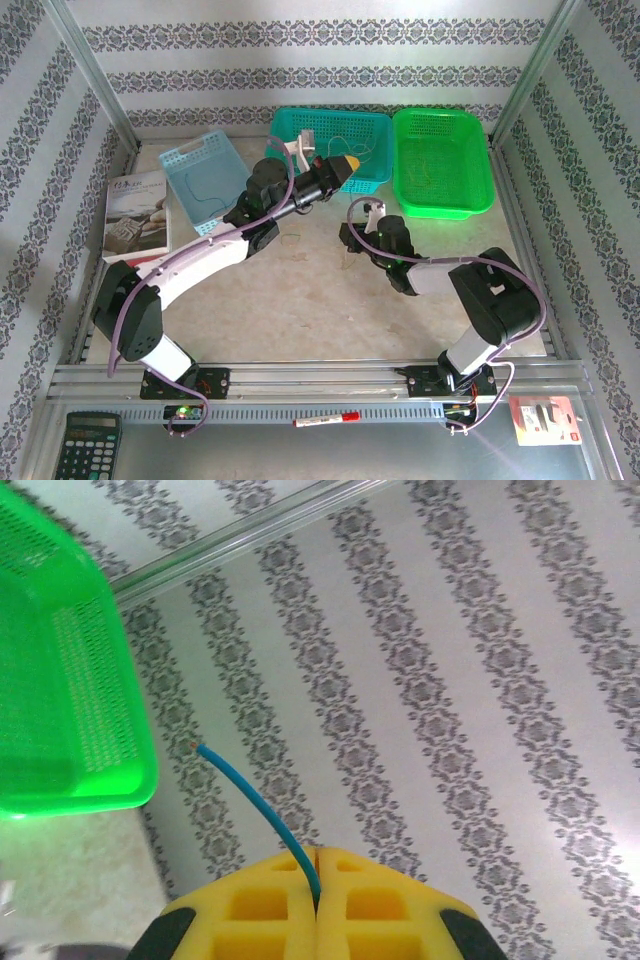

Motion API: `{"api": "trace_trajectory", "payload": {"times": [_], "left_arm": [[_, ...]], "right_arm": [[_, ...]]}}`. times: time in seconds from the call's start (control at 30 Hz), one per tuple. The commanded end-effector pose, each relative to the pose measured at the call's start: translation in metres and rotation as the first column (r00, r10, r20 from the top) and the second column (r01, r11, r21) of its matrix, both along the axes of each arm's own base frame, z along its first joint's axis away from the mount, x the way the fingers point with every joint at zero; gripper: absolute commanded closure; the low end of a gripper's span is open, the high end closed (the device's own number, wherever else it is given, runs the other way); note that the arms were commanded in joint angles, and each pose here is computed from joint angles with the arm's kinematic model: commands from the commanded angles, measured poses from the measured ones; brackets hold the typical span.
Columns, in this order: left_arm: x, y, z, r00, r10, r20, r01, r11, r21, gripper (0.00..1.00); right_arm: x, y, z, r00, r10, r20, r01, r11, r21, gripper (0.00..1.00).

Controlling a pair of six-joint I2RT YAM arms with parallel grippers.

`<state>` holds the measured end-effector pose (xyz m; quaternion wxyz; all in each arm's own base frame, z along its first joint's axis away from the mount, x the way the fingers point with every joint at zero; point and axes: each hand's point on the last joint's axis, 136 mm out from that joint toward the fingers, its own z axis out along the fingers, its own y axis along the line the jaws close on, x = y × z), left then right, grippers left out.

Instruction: Untangle the cables

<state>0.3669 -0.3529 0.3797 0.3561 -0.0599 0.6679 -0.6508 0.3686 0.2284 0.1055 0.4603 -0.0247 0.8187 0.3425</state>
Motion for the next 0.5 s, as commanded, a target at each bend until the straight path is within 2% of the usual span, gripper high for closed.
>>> {"api": "trace_trajectory", "payload": {"times": [0.0,0.23,0.47], "left_arm": [[-0.016,0.003,0.043,0.998,-0.023,0.059,0.025,0.999,-0.044,1.0],[-0.017,0.013,0.076,0.992,-0.012,0.126,0.017,0.999,-0.045,1.0],[-0.009,0.041,0.11,0.978,0.049,0.202,-0.042,0.998,-0.041,1.0]], "right_arm": [[0.006,-0.011,0.001,0.997,-0.075,0.035,0.074,0.997,0.024,0.81],[-0.008,-0.027,-0.016,0.995,-0.099,-0.001,0.099,0.995,0.003,0.81],[-0.02,-0.038,-0.029,0.992,-0.119,-0.035,0.119,0.993,-0.008,0.78]]}}
